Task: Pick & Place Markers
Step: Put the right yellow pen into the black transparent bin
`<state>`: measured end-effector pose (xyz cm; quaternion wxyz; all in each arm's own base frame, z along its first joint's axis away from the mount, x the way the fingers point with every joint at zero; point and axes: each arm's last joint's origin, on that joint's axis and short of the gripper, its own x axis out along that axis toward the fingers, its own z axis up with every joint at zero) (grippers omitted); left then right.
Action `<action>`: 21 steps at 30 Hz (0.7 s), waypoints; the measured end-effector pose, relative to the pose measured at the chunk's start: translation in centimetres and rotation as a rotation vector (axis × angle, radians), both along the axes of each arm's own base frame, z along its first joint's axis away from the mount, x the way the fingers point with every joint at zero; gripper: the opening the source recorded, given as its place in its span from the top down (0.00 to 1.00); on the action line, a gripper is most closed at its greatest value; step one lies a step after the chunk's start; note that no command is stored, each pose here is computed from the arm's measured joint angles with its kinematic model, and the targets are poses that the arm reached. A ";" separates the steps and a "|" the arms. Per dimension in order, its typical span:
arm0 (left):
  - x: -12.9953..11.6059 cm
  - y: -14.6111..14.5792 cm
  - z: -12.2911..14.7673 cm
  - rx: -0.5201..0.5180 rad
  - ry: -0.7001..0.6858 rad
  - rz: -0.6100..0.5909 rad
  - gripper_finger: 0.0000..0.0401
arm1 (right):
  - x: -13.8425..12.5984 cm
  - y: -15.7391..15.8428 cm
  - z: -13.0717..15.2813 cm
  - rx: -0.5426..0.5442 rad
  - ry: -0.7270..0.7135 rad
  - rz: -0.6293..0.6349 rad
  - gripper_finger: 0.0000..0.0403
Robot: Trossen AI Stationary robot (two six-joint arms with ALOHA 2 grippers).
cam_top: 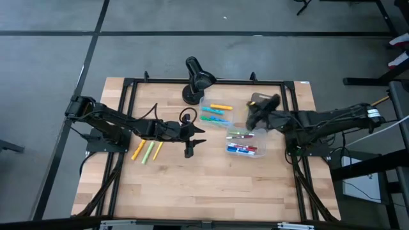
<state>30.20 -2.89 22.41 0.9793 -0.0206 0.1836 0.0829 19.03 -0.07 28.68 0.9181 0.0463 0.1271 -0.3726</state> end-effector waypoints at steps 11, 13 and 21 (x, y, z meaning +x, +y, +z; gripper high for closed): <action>0.0 0.0 0.0 0.001 0.001 0.004 0.55 | -4.5 -0.8 -2.2 0.115 0.103 -0.296 0.90; 0.0 0.0 0.0 0.001 0.000 0.003 0.55 | -4.8 -0.9 -2.7 0.128 0.117 -0.322 0.90; 0.0 0.0 0.0 0.000 0.000 0.004 0.55 | -5.2 -1.9 -4.8 0.149 0.170 -0.391 0.90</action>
